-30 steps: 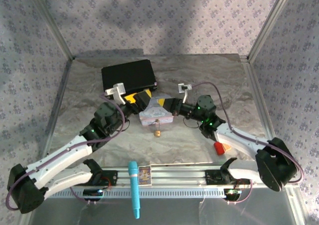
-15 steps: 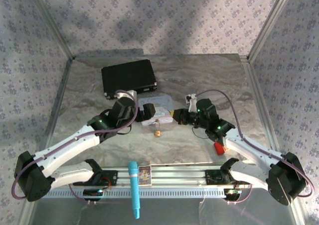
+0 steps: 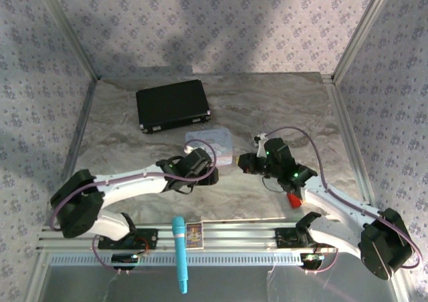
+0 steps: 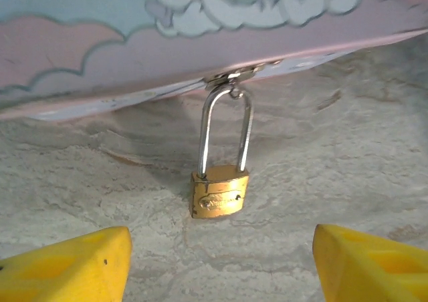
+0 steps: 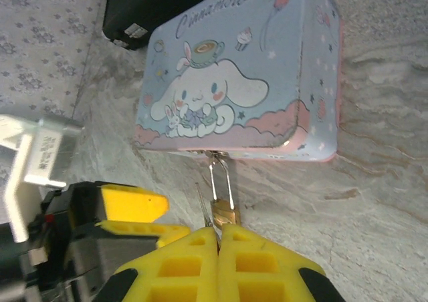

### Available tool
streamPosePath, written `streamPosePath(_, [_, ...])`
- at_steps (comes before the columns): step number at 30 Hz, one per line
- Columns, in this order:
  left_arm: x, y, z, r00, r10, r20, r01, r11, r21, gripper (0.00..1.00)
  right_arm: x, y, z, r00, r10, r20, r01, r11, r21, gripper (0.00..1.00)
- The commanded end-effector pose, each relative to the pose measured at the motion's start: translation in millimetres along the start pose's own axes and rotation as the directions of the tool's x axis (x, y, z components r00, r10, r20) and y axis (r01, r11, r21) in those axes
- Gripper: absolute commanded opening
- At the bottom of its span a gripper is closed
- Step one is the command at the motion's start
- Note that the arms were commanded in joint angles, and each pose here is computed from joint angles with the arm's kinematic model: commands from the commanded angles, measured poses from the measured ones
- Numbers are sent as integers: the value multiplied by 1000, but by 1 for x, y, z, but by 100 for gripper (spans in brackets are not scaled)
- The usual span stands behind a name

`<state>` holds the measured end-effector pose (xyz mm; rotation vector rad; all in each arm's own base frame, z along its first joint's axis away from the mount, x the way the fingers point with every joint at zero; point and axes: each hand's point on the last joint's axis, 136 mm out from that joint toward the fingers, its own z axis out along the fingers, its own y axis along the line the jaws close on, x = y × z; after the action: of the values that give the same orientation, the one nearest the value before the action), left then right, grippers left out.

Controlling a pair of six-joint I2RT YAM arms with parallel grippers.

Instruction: Unlock the padlock with the key

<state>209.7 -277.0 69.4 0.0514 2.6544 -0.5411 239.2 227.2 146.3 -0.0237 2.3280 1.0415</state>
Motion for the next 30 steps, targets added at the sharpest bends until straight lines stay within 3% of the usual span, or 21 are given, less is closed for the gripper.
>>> streamPosePath(1, [-14,-11,10,997,-22,69,20,999,28,70,1,-6,-3,1000,7,8,-7,1000,20,0])
streamPosePath(8, [-11,-16,34,997,-44,65,41,998,47,64,7,-13,-3,1000,16,-3,-16,999,35,0])
streamPosePath(30, [-4,5,48,992,-74,106,81,994,-67,32,15,-22,8,999,29,-38,-28,999,43,0])
